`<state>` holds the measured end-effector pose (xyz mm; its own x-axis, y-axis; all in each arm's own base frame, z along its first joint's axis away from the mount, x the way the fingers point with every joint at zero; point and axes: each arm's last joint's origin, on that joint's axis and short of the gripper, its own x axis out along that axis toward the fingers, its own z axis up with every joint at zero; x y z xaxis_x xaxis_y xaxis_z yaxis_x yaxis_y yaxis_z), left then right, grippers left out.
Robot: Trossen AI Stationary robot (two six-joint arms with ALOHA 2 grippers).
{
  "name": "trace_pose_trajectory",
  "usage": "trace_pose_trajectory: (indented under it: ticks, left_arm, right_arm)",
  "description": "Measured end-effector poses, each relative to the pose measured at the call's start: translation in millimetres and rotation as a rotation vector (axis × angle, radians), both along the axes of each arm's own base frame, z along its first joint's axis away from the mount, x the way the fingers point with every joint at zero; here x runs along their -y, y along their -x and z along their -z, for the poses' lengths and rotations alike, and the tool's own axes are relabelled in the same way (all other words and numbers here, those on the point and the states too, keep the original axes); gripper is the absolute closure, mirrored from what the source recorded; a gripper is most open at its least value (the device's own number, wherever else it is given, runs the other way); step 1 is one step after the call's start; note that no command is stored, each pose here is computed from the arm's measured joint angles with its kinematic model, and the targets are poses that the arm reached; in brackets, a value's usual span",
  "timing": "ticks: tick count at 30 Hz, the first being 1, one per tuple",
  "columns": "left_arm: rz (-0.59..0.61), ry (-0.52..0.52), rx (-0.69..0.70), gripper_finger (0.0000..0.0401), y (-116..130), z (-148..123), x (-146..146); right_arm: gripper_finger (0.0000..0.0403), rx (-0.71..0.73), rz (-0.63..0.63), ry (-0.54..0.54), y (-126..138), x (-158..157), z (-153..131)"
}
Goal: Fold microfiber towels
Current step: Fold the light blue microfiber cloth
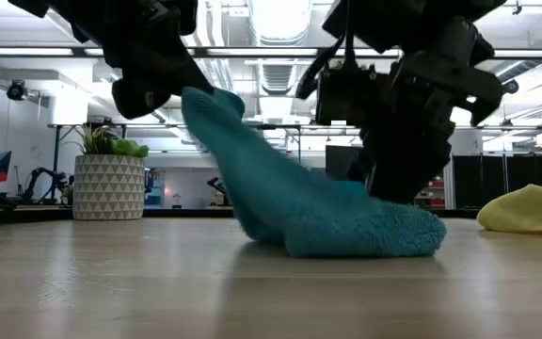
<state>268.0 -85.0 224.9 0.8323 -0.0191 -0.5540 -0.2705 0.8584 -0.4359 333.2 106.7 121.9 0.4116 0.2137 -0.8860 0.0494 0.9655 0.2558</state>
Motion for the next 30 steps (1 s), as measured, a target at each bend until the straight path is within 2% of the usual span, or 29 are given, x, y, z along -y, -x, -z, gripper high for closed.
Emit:
trace_pose_trajectory:
  ticks: [5,9,13,17,19,22,25,30]
  left_arm:
    - [0.046,0.035,-0.001,0.0401,-7.6,7.8,4.4]
    - [0.065,0.076,0.000,0.0401,-10.7,10.6,6.7]
    - [0.064,0.119,0.036,0.0401,-8.4,-1.2,7.3]
    - [0.072,0.145,0.124,0.0401,1.8,-25.8,5.2]
    - [0.066,0.148,0.145,0.0401,8.9,-33.2,2.6]
    - [0.045,0.156,0.214,0.0401,18.6,-49.5,-1.6]
    - [0.048,0.216,0.279,0.0401,29.2,-66.5,-1.6]
    - [0.237,0.504,0.219,0.0401,47.8,-76.3,17.5]
  right_arm:
    - [0.0394,-0.021,0.028,-0.015,-5.5,-3.4,7.5]
    - [0.0394,0.048,0.042,0.049,-8.0,-3.8,-16.3]
    - [0.0394,0.195,0.106,0.126,-0.5,-2.2,-75.9]
    - [0.0394,0.288,0.174,0.274,28.5,-7.7,-121.9]
    - [0.0394,0.384,0.202,0.295,42.8,-12.2,-144.5]
    - [0.0394,0.497,0.238,0.260,64.6,-14.8,-174.6]
    - [0.0394,0.534,0.268,0.223,83.9,-22.9,-185.6]
    - [0.0394,0.521,0.145,-0.027,109.2,-50.3,-199.3]
